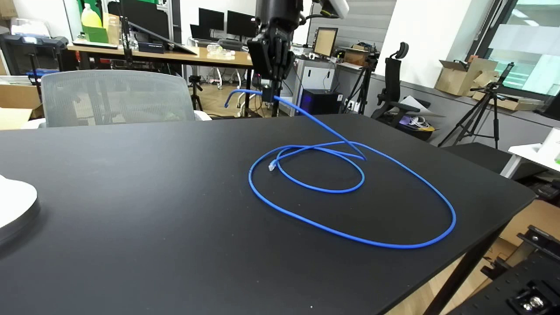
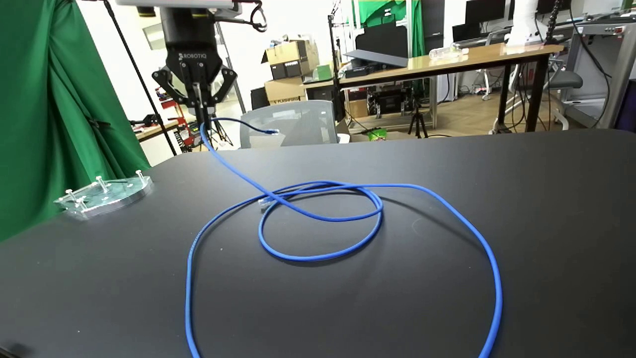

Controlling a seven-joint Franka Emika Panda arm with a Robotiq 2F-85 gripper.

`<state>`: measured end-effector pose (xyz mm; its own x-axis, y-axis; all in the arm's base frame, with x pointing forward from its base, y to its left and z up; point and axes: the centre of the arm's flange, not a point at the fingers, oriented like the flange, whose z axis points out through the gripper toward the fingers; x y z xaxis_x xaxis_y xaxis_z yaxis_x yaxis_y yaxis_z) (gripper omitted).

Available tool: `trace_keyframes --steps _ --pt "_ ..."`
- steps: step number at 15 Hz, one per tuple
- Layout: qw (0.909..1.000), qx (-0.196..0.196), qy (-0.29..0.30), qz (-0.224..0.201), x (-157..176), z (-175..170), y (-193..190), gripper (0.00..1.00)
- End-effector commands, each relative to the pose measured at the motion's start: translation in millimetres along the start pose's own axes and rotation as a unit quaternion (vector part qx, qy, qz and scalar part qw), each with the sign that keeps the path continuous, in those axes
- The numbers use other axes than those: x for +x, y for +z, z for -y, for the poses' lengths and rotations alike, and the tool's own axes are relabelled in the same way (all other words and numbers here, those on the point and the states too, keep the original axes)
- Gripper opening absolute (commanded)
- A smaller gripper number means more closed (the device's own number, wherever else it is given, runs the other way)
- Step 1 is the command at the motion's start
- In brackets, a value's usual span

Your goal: Spread the cable on the table

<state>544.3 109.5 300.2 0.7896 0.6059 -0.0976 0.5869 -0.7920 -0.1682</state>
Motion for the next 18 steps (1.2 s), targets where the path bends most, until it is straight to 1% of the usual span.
trace_keyframes --steps 1,2,6,8,10,12,15,18 --pt "0.9998 -0.001 -0.009 0.015 15.4 23.3 6.2 0.02" --pt "0.9998 0.002 -0.012 0.018 18.2 29.3 9.8 0.02" --pt "0.9998 -0.011 -0.013 0.012 28.7 50.7 23.2 0.02" --pt "0.9977 -0.014 -0.057 0.034 27.7 64.3 33.2 0.02" --pt "0.9931 -0.017 -0.101 0.057 25.7 77.6 43.9 0.02" --pt "0.9849 -0.001 -0.151 0.085 22.0 88.7 52.9 0.02" --pt "0.9669 0.018 -0.226 0.117 14.6 101.1 63.7 0.02" --pt "0.9528 0.025 -0.269 0.139 7.6 108.7 71.8 0.02"
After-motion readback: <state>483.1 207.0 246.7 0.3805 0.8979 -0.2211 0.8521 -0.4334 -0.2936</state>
